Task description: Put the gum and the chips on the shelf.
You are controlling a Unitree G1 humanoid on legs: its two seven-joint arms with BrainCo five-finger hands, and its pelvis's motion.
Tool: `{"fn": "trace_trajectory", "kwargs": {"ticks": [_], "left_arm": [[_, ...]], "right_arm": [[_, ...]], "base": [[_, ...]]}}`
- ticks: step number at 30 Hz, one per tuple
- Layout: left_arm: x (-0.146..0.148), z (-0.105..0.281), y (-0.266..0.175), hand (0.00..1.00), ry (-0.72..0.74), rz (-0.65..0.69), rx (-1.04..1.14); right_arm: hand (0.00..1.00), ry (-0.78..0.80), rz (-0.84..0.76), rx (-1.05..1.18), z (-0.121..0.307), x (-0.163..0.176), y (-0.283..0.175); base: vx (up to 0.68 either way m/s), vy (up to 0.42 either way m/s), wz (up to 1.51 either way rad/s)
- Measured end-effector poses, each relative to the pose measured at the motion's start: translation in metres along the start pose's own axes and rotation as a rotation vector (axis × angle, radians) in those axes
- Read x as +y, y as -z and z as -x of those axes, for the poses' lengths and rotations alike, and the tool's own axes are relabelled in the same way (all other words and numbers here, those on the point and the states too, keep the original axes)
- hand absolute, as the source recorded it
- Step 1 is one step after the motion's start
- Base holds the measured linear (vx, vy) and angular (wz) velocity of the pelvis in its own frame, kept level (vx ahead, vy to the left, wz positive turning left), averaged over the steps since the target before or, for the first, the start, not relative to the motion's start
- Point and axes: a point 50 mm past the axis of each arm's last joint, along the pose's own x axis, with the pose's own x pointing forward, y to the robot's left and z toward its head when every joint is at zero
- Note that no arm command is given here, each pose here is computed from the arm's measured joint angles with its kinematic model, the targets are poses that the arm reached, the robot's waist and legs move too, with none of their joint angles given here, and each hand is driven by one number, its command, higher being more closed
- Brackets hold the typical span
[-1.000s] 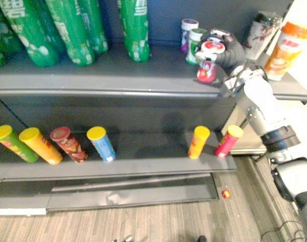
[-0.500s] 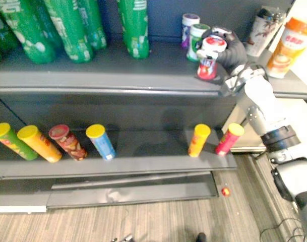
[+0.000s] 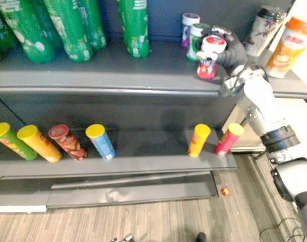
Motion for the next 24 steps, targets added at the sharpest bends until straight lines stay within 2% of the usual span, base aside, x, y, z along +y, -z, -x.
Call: {"fn": "trace_trajectory", "kwargs": {"ticks": [17, 24], "left_arm": [[0.000, 0.000, -0.001, 0.00, -0.008, 0.003, -0.007], [0.000, 0.000, 0.000, 0.00, -0.009, 0.004, -0.006]], "right_arm": [[0.00, 0.095, 0.013, -0.041, -0.001, -0.011, -0.008], [0.00, 0.083, 0.011, -0.069, -0.001, -0.008, -0.013]], "base": [[0.00, 0.000, 0.00], [0.00, 0.000, 0.00]]}}
